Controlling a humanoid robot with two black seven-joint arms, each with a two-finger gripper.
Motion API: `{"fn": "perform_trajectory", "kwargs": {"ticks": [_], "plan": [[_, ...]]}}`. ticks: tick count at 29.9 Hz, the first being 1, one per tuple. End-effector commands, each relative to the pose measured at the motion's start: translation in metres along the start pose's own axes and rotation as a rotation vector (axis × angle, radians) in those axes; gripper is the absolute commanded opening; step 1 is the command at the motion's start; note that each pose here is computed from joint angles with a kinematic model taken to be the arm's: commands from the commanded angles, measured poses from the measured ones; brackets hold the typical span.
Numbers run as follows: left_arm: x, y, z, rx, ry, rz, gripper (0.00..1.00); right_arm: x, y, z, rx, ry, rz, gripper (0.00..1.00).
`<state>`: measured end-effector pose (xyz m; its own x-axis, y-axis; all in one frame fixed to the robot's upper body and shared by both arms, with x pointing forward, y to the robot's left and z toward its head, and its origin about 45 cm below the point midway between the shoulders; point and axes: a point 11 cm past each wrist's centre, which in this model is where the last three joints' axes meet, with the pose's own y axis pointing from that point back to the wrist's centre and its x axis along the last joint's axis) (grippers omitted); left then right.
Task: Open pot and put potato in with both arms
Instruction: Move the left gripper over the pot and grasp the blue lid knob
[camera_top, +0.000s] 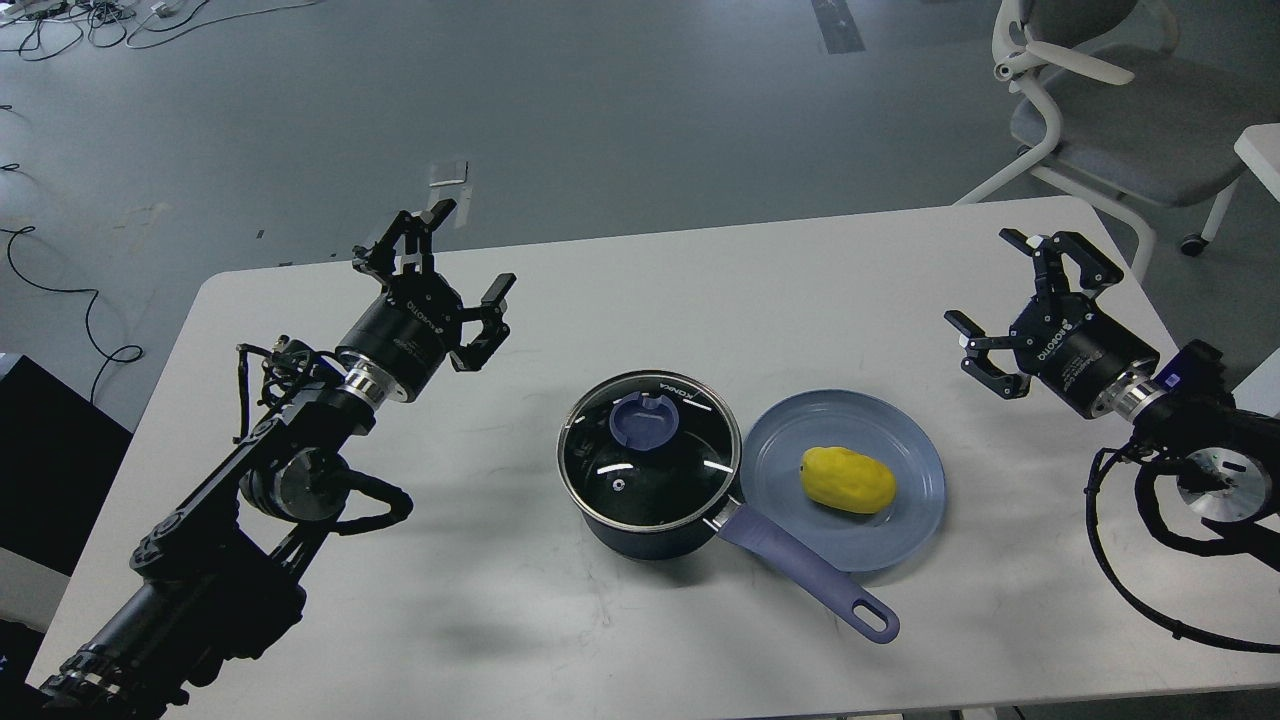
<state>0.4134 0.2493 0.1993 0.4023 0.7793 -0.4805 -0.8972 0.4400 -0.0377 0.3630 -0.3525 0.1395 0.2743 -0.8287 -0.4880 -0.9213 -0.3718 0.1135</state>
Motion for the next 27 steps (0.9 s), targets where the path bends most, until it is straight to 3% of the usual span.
{"fn": "perform_trajectory", "kwargs": {"ticks": [1,10,16,20,27], "plan": [[-0.001,0.000,0.001,-0.006,0.000,-0.004,0.98,-0.001,-0.001,-0.002,0.003,0.002,-0.002,1.00],[-0.002,-0.001,0.001,0.010,-0.006,-0.019,0.98,0.000,0.000,-0.001,-0.002,0.006,-0.002,1.00],[0.012,0.005,0.034,-0.005,-0.074,-0.042,0.98,-0.001,-0.001,-0.003,-0.002,0.013,-0.006,1.00],[0.001,0.003,0.068,-0.021,-0.162,-0.162,0.98,0.001,0.000,-0.004,-0.004,0.020,-0.005,1.00],[-0.070,0.010,0.108,-0.009,-0.643,-0.442,0.98,0.001,0.001,-0.004,-0.007,0.028,-0.007,1.00]]}}
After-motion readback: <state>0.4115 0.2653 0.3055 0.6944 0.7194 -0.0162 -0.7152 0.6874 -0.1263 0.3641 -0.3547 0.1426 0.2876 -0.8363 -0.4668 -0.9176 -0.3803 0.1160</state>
